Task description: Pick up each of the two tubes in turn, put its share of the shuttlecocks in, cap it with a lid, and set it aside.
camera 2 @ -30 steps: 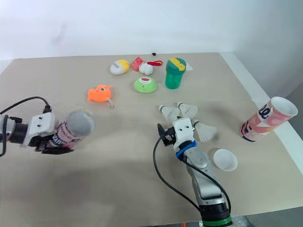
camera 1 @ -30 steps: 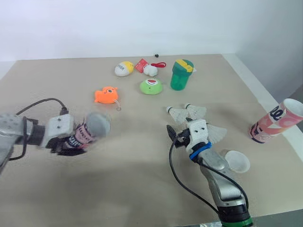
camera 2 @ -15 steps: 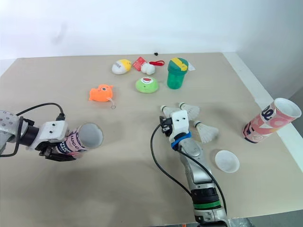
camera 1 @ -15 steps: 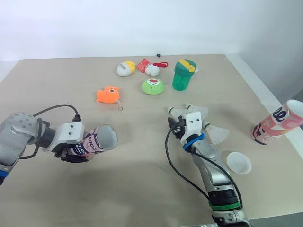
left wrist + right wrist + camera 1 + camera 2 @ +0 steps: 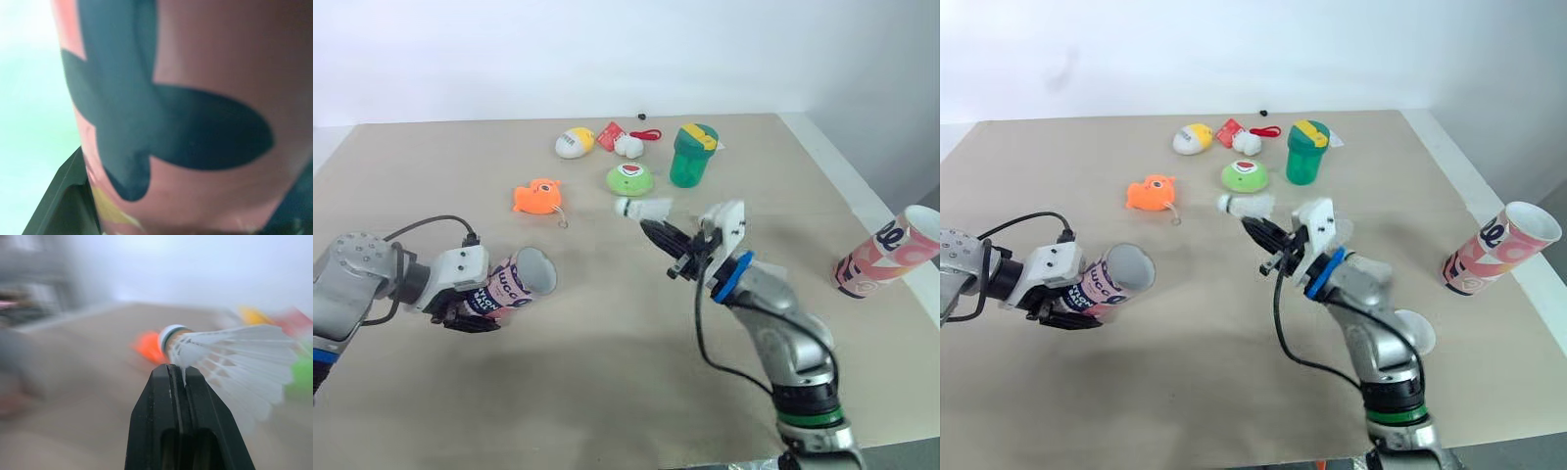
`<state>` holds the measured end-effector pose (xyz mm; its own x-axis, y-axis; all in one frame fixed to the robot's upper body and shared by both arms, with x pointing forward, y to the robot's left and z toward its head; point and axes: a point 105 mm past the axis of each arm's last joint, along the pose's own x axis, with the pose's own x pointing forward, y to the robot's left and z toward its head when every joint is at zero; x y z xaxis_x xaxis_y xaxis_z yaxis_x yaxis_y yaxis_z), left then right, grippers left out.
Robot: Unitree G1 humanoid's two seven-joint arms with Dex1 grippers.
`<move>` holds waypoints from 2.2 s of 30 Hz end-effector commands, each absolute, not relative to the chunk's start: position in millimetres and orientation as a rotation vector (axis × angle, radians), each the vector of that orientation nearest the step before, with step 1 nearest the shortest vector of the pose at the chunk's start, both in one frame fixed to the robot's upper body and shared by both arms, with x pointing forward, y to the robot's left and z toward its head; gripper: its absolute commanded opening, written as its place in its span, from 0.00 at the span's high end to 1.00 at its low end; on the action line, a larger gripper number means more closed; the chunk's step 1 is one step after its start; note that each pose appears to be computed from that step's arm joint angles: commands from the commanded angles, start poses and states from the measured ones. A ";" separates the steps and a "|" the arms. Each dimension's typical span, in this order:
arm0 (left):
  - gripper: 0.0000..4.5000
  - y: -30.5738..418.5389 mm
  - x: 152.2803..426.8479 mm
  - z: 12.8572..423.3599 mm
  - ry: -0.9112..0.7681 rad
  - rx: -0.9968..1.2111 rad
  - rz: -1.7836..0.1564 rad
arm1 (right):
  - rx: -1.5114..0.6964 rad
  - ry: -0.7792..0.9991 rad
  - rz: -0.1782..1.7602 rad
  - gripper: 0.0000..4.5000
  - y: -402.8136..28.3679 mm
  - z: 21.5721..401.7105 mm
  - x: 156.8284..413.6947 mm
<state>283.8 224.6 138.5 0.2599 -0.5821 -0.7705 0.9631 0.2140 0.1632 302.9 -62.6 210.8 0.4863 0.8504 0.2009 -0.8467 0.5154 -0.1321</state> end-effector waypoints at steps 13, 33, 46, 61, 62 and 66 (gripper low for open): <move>0.31 207.0 296.3 137.2 0.599 0.707 -1.216 | -0.340 -0.250 1.519 0.92 24.3 200.1 261.6; 0.31 196.4 291.1 123.5 0.595 0.669 -1.252 | -0.476 -0.342 0.173 0.01 -172.3 173.5 268.2; 0.31 194.5 295.0 120.1 0.586 0.683 -1.269 | -0.180 -0.114 -0.057 0.01 -205.2 140.9 246.9; 0.31 198.2 292.5 119.2 0.580 0.695 -1.245 | -0.060 0.047 -0.024 0.01 -200.6 123.0 285.0; 0.31 198.7 292.3 120.0 0.579 0.695 -1.243 | -0.050 0.054 -0.031 0.06 -201.1 123.9 288.1; 0.31 200.4 291.7 120.9 0.580 0.696 -1.237 | -0.018 0.061 -0.055 0.38 -204.7 127.2 296.0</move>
<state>297.4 202.8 129.1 0.2707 -0.6424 -0.7169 0.9626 0.1912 0.1921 294.8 -199.1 118.8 0.9957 -0.0313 -0.0875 0.0281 0.9989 -0.0378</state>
